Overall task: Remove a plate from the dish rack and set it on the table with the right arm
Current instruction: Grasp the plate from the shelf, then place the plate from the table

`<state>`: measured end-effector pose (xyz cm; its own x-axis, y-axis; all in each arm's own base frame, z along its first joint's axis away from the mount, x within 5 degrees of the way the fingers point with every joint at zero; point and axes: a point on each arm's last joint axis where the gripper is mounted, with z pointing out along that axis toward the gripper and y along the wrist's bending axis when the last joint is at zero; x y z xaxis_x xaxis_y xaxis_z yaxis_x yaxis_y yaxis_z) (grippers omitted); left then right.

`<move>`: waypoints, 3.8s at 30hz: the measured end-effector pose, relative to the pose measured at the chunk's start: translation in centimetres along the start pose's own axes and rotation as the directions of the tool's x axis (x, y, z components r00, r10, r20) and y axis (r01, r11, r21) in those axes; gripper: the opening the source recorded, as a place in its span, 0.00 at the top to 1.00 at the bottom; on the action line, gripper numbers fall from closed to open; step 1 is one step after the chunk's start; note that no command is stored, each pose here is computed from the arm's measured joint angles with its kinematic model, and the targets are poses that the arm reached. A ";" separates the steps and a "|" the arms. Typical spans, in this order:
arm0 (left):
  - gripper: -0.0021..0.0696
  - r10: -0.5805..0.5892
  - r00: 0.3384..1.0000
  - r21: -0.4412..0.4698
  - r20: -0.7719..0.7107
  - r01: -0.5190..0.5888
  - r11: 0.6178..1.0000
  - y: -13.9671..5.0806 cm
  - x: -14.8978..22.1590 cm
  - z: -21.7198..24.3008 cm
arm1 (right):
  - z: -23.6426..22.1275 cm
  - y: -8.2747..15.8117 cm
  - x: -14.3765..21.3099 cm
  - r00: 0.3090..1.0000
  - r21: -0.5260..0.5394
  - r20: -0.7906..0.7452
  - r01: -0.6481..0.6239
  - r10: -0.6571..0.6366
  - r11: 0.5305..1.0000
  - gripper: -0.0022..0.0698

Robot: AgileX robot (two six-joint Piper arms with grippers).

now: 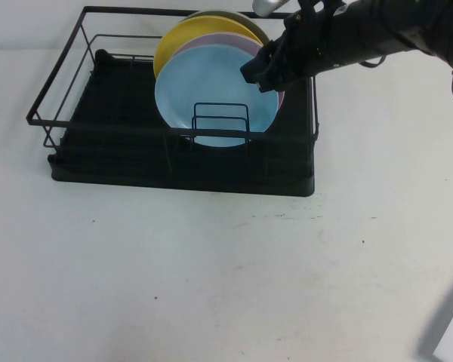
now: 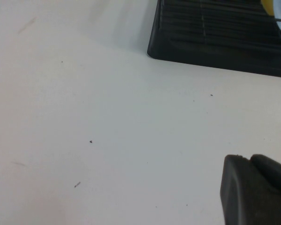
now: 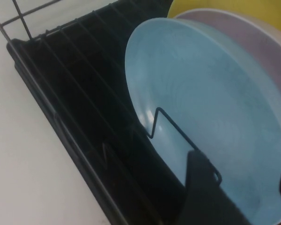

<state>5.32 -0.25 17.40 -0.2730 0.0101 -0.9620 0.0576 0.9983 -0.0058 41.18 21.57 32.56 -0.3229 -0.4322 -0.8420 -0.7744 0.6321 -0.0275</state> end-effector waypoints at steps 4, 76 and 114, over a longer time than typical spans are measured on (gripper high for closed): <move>0.98 0.000 1.000 0.000 0.000 0.000 1.000 0.0 0.0 0.0 | 0.0 -0.1 0.0 1.000 0.011 -0.009 0.029 -0.029 1.000 0.52; 0.98 0.000 1.000 0.000 0.000 0.000 1.000 0.0 0.0 0.0 | 7.2 -1.9 3.5 0.974 0.158 0.014 0.221 -0.226 0.962 0.85; 0.98 0.000 1.000 0.000 0.000 0.000 1.000 0.0 0.0 0.0 | -9.2 7.9 6.6 0.791 -0.067 -0.258 -0.587 0.554 0.807 0.86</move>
<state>5.32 -0.25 17.40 -0.2730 0.0101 -0.9620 0.0576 0.9983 -0.0058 27.91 17.85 31.77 -0.8251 -0.1573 -0.5427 -0.4716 0.7207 0.5081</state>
